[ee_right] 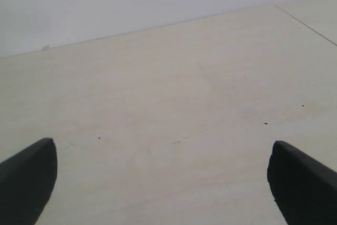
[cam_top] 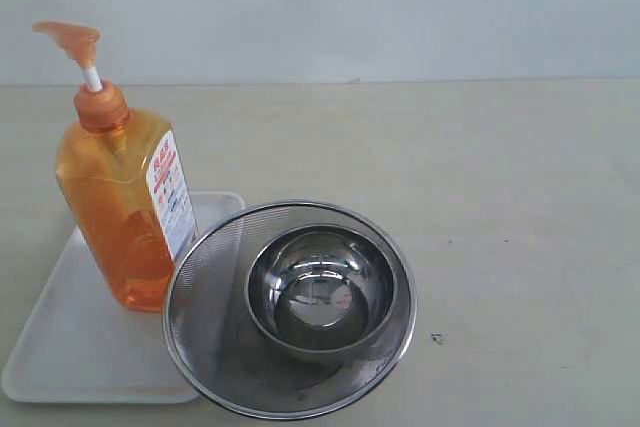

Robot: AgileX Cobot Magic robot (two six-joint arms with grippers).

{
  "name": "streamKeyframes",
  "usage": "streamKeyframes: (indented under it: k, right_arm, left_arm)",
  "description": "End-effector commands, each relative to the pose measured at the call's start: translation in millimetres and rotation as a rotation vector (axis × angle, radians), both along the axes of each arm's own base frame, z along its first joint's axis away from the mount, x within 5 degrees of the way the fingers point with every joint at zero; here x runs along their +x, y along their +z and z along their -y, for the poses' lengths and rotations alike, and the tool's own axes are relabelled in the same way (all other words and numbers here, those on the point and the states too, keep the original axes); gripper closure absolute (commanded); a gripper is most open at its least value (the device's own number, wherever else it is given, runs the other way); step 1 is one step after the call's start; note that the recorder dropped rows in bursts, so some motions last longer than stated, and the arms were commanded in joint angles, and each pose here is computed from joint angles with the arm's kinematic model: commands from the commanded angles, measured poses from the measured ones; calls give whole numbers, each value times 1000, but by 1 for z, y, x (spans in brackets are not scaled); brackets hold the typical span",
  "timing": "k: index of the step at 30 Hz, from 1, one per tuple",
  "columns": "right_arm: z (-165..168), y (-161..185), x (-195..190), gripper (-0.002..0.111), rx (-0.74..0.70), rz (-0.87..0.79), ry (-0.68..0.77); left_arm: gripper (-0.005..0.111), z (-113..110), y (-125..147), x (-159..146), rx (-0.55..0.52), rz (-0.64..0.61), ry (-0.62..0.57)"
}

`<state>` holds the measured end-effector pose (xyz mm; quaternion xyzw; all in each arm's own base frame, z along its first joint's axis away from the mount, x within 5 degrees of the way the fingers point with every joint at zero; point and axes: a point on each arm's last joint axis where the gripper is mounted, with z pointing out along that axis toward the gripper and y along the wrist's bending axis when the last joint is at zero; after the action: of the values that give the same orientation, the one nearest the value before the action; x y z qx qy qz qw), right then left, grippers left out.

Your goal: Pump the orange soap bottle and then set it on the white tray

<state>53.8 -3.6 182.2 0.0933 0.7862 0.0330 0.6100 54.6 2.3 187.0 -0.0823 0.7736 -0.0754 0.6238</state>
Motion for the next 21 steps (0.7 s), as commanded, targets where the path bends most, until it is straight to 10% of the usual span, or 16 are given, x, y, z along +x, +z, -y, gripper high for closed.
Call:
streamKeyframes:
  k: [1, 21]
  right_arm:
    - [0, 1, 0, 3, -1, 10, -5]
    - [0, 1, 0, 3, -1, 10, -5]
  left_arm:
    - [102, 0, -2, 0, 6, -9, -4]
    - [102, 9, -1, 0, 87, 8, -117]
